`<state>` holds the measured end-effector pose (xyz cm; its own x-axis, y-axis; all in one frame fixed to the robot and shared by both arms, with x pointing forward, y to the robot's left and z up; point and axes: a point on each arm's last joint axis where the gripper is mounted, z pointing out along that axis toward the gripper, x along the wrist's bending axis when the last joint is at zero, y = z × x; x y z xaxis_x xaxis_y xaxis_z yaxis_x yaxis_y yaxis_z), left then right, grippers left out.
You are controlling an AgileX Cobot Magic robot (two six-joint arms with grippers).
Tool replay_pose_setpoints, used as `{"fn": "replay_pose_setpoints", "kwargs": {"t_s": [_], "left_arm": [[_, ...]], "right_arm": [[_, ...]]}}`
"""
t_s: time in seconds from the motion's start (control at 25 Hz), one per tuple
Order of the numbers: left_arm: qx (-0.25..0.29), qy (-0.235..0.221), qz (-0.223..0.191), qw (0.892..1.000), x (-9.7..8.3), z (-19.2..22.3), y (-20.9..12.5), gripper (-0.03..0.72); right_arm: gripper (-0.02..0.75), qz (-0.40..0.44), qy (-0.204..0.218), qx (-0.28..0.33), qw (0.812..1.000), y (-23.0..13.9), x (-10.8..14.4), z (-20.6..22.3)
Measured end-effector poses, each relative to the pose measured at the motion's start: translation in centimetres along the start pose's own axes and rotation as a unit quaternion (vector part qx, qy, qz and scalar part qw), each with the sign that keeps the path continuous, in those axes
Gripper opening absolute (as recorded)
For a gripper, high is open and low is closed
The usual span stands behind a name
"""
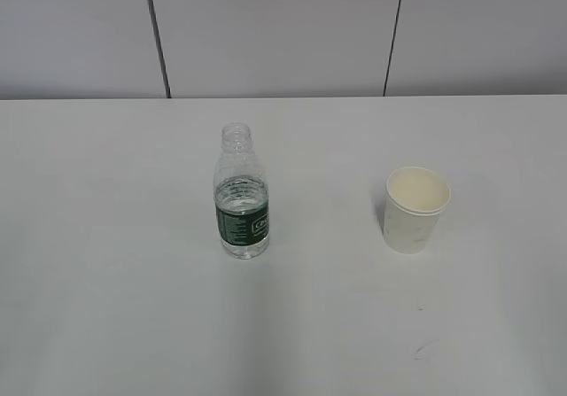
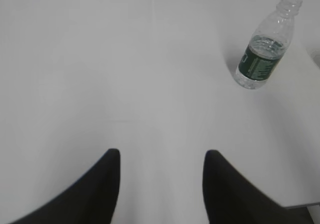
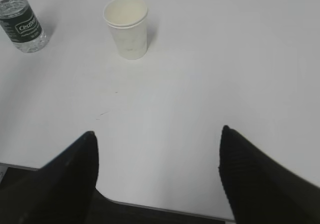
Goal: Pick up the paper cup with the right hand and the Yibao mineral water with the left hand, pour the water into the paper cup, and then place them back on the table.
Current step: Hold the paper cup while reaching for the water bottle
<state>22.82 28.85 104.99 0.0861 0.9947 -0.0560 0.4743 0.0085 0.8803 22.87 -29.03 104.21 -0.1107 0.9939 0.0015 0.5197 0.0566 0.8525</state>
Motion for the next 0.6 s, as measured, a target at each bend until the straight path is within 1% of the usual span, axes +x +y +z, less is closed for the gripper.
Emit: {"fn": "replay_pose_setpoints", "kwargs": {"t_s": [0.2, 0.28, 0.32, 0.36, 0.4, 0.48, 0.6], "left_arm": [[-0.001, 0.0, 0.0, 1.0, 0.0, 0.0, 0.0, 0.351], [-0.013, 0.0, 0.0, 1.0, 0.0, -0.3, 0.4, 0.397], [-0.037, -0.002, -0.001, 0.999, -0.1, -0.6, 0.9, 0.426], [-0.071, -0.004, 0.0, 0.997, -0.2, -0.9, 1.6, 0.463], [-0.106, -0.004, 0.003, 0.994, -0.2, -1.1, 2.3, 0.498], [-0.158, 0.0, 0.015, 0.987, -0.1, -1.3, 3.2, 0.538], [-0.192, 0.008, 0.015, 0.981, 0.2, 0.1, 4.1, 0.557]], "right_arm": [[0.585, -0.001, -0.003, 0.0, 1.0, 0.0, 0.0, 0.0], [0.585, -0.002, -0.005, -0.013, 1.0, 0.3, -0.1, -0.3], [0.585, -0.004, -0.007, -0.028, 1.0, 0.6, -0.1, -0.4], [0.585, -0.011, -0.011, -0.055, 0.998, 1.2, -0.1, -0.5], [0.585, -0.017, -0.014, -0.08, 0.997, 1.6, -0.2, -0.6], [0.585, -0.03, -0.024, -0.116, 0.993, 2.2, -0.3, -0.6], [0.585, -0.039, -0.031, -0.144, 0.988, 3.0, -0.6, 1.0]]}}
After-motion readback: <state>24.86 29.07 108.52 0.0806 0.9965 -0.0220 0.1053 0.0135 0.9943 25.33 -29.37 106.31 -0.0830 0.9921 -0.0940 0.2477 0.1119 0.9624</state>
